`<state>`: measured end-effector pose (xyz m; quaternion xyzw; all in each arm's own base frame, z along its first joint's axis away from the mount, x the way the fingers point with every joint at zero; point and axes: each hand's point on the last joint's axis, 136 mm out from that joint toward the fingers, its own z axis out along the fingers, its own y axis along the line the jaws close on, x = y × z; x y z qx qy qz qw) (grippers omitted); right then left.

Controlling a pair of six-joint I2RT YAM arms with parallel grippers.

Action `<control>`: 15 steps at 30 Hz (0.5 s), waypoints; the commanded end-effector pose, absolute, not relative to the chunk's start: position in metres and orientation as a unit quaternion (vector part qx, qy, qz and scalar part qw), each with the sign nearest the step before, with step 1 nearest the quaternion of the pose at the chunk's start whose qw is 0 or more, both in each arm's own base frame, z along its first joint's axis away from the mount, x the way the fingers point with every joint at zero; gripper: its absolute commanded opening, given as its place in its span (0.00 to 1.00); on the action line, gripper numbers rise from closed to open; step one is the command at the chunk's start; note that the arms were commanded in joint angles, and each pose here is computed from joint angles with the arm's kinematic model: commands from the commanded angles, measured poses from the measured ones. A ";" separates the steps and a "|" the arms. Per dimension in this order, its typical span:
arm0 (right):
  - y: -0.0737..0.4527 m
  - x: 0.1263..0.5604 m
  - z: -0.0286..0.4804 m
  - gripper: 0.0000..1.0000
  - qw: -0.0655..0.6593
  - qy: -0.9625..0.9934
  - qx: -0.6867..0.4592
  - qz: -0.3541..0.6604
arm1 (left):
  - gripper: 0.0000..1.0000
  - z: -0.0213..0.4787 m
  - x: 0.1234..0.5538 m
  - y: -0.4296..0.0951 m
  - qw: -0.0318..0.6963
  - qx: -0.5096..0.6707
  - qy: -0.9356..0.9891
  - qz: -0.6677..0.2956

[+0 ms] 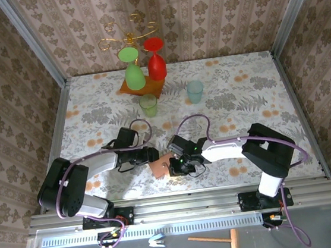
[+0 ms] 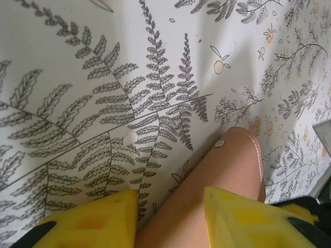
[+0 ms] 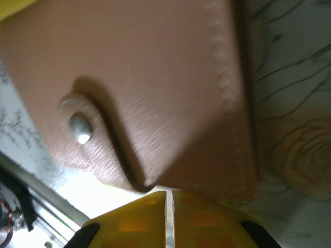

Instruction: Take the credit cards out of the card holder

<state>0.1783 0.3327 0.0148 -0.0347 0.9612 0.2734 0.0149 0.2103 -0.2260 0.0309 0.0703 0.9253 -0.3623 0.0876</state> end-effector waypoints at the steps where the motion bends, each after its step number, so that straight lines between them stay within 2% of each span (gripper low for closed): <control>1: 0.333 0.208 0.020 0.11 0.049 0.961 -0.017 0.271 | 0.40 0.039 0.209 -0.230 0.096 0.065 0.918 -0.380; 9: 0.326 0.237 0.026 0.11 0.054 0.959 -0.011 0.279 | 0.40 0.042 0.206 -0.235 0.097 0.041 0.907 -0.407; 15: 0.313 0.235 0.027 0.11 0.047 0.961 -0.015 0.273 | 0.40 0.042 0.199 -0.241 0.094 0.037 0.906 -0.410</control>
